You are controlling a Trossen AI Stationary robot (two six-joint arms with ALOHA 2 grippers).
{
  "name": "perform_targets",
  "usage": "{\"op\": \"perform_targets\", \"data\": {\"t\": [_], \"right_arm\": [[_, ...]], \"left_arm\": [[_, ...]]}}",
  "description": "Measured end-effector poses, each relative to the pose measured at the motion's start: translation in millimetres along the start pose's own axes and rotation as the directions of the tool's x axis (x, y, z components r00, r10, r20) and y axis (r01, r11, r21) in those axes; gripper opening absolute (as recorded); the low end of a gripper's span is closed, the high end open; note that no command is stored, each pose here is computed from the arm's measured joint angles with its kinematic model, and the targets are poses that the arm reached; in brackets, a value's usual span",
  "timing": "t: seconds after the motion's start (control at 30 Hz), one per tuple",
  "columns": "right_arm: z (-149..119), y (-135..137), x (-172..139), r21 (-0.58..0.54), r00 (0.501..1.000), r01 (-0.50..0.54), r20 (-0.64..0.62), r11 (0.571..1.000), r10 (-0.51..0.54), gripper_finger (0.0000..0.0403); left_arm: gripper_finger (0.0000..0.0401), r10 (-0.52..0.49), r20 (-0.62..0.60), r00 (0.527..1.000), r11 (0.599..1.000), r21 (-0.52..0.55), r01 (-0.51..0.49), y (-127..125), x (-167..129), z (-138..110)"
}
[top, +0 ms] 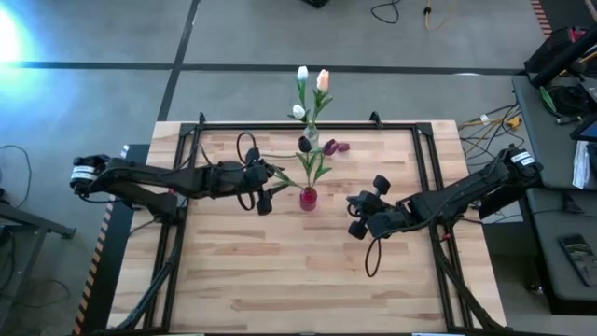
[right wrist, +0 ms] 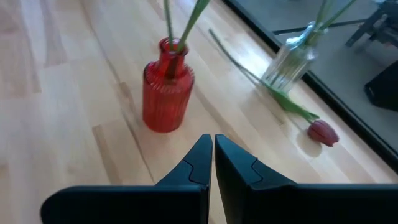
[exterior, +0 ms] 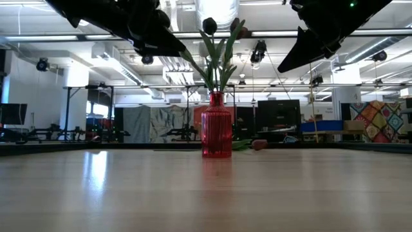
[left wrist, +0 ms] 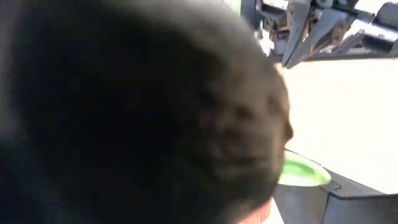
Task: Sort flowers into vase by color
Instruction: Put the black flower into the red vase, then put the red flower into the red vase
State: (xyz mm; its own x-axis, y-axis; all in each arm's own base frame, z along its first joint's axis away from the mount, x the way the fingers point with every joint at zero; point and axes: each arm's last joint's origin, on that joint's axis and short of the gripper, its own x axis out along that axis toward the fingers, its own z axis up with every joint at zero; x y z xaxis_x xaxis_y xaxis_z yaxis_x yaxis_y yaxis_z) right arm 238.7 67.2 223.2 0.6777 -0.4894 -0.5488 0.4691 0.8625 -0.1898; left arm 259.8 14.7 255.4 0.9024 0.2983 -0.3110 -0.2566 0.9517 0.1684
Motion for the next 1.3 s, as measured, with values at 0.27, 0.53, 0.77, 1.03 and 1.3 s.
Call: {"op": "perform_targets", "data": {"t": [0.27,0.53,0.77,1.03,1.3], "right_arm": [[-1.1,0.0,0.2,-0.022,1.000,-0.009,-0.010,1.000,0.008,0.0013],[-2.7,-0.3,0.7,-0.041,1.000,-0.006,-0.014,0.999,0.005,0.0013],[-3.6,-0.5,1.0,-0.043,1.000,-0.003,-0.015,0.999,0.003,0.0013],[-3.5,-0.5,1.0,-0.061,1.000,-0.004,-0.015,0.998,0.003,0.0013],[-3.5,-0.5,1.0,-0.068,1.000,-0.003,-0.014,0.998,0.002,0.0013]], "left_arm": [[0.0222,-0.006,-0.071,0.997,1.000,-0.005,0.006,0.5,-5.0,-5.5],[0.0222,-0.010,-0.120,0.993,1.000,-0.005,0.009,-0.7,-6.3,-13.4],[0.0222,0.038,-0.171,0.985,0.999,0.028,-0.034,-3.1,-8.6,-20.3],[0.0222,0.067,-0.182,0.981,0.997,0.043,-0.060,-0.2,-22.8,-18.3],[0.0222,0.070,-0.133,0.989,0.998,0.009,-0.070,8.2,-48.0,-15.2]]}}
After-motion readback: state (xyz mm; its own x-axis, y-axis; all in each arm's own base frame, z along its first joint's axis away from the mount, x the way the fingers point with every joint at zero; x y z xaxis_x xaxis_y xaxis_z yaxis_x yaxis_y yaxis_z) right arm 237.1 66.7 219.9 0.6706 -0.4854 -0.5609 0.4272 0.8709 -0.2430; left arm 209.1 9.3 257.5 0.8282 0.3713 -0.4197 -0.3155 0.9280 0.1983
